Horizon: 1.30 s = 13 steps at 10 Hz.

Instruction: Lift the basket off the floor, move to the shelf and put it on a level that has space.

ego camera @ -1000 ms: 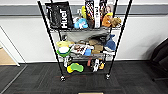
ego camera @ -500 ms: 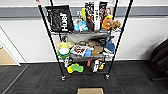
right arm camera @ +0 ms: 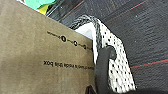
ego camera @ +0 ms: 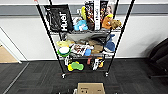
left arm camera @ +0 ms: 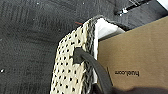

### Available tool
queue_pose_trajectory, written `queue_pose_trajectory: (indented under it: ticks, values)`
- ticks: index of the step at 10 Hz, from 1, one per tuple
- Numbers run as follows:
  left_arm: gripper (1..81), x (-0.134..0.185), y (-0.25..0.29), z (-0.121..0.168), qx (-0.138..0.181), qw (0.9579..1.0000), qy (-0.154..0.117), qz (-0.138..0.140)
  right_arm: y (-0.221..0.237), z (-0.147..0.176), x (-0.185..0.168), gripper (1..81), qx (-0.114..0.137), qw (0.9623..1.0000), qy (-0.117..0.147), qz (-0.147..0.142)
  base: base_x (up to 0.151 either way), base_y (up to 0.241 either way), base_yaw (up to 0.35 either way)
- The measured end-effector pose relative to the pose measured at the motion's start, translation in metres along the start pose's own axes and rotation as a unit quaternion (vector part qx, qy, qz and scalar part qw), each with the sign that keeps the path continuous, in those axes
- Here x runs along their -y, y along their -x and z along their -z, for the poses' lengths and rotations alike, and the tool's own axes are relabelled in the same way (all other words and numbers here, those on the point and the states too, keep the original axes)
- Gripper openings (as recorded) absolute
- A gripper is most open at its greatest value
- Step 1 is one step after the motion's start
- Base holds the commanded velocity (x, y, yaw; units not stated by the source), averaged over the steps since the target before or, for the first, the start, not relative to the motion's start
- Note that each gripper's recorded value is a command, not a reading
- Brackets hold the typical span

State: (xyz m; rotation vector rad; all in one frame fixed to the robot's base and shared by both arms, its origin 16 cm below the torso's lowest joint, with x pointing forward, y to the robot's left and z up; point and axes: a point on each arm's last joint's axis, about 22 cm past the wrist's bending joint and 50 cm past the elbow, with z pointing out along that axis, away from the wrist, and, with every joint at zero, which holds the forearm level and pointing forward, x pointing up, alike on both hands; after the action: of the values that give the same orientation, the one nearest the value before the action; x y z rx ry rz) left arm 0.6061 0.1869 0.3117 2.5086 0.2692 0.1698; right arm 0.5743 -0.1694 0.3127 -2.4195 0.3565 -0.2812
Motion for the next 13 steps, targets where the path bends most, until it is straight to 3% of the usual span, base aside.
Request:
queue_pose_trajectory:
  ticks: [4,9,13]
  values:
    - [1.0,-0.035,-0.036,0.031,0.003,0.9999,0.008,-0.007,-0.038,0.023,0.035,1.0,-0.010,0.9999,-0.009,0.007,0.000,0.000,0.000]
    - [1.0,-0.080,-0.044,0.107,-0.017,0.9994,0.019,-0.024,-0.050,0.088,0.095,1.0,-0.030,0.9987,-0.033,0.027,0.000,0.000,0.000]
    - [1.0,-0.103,-0.008,0.151,0.010,0.9980,0.054,-0.030,-0.019,0.134,0.119,1.0,-0.006,0.9980,-0.060,0.020,0.000,0.000,0.000]
